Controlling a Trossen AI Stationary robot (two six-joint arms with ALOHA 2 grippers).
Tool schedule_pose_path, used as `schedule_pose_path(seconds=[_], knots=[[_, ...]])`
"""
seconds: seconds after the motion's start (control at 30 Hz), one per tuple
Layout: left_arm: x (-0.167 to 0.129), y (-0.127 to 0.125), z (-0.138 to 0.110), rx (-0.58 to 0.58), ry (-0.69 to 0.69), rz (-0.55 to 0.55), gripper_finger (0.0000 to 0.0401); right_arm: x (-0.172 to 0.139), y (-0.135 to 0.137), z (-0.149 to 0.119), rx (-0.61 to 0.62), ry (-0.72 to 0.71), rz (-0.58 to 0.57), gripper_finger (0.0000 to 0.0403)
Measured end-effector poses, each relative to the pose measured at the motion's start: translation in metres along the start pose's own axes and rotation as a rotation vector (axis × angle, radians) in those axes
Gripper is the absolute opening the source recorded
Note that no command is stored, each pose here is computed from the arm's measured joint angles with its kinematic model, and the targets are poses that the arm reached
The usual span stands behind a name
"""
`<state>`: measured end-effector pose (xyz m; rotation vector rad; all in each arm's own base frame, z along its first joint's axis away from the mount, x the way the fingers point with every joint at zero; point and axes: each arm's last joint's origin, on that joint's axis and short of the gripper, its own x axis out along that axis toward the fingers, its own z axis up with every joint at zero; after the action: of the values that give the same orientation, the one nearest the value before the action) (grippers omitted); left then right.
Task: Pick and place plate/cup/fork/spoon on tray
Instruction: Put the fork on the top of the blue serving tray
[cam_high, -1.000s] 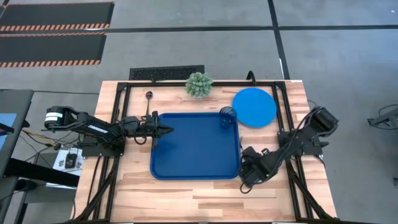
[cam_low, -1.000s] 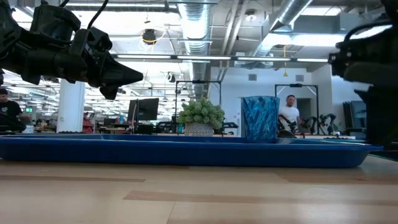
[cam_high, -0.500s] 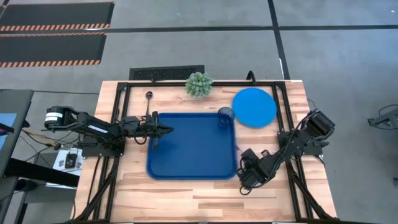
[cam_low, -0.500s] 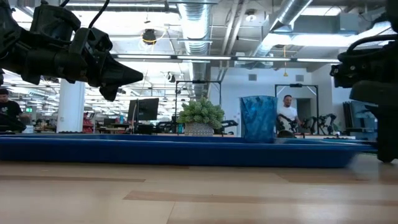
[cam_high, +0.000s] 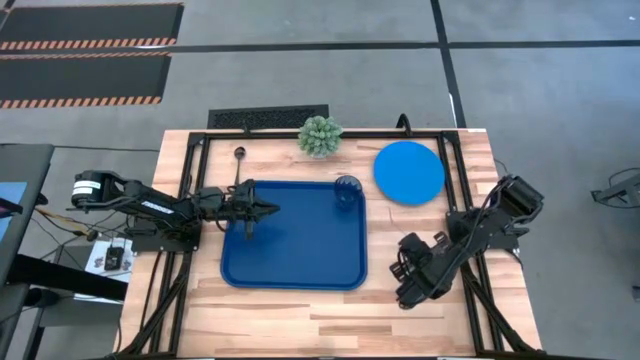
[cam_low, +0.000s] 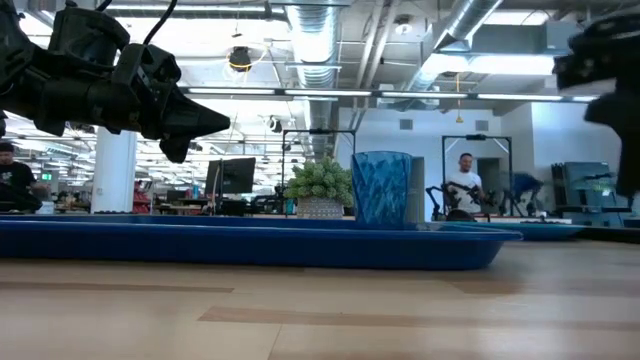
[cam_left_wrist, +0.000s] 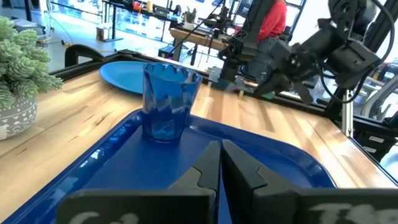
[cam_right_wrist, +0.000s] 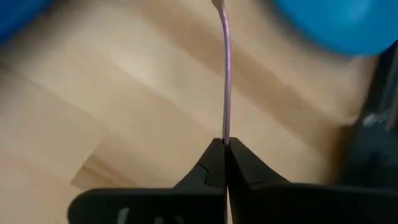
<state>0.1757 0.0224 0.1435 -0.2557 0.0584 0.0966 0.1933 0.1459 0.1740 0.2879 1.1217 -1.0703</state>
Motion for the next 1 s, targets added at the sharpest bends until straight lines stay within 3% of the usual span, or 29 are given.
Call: schedule_pose_path(seconds=[0.13, 0.37, 0.53, 0.7, 1.0], knots=[[0.000, 0.000, 0.001, -0.017, -0.006, -0.009, 0.0000, -0.013, -0.002, 0.015, -0.023, -0.158, -0.025, 0.0015], [0.009, -0.016, 0.013, 0.020, -0.037, -0.153, 0.0000, -0.023, 0.019, 0.054, -0.126, -0.541, 0.062, 0.0005], [0.018, -0.031, 0.021, 0.071, -0.046, -0.210, 0.0013, -0.017, 0.047, 0.088, -0.248, -0.616, 0.116, 0.0003], [0.025, -0.040, 0.027, 0.100, -0.051, -0.167, 0.0053, -0.016, 0.065, 0.130, -0.284, -0.721, 0.170, 0.0003], [0.035, -0.050, 0.046, 0.210, -0.145, -0.133, 0.0152, -0.034, 0.079, 0.185, -0.288, -0.924, 0.554, 0.0003]])
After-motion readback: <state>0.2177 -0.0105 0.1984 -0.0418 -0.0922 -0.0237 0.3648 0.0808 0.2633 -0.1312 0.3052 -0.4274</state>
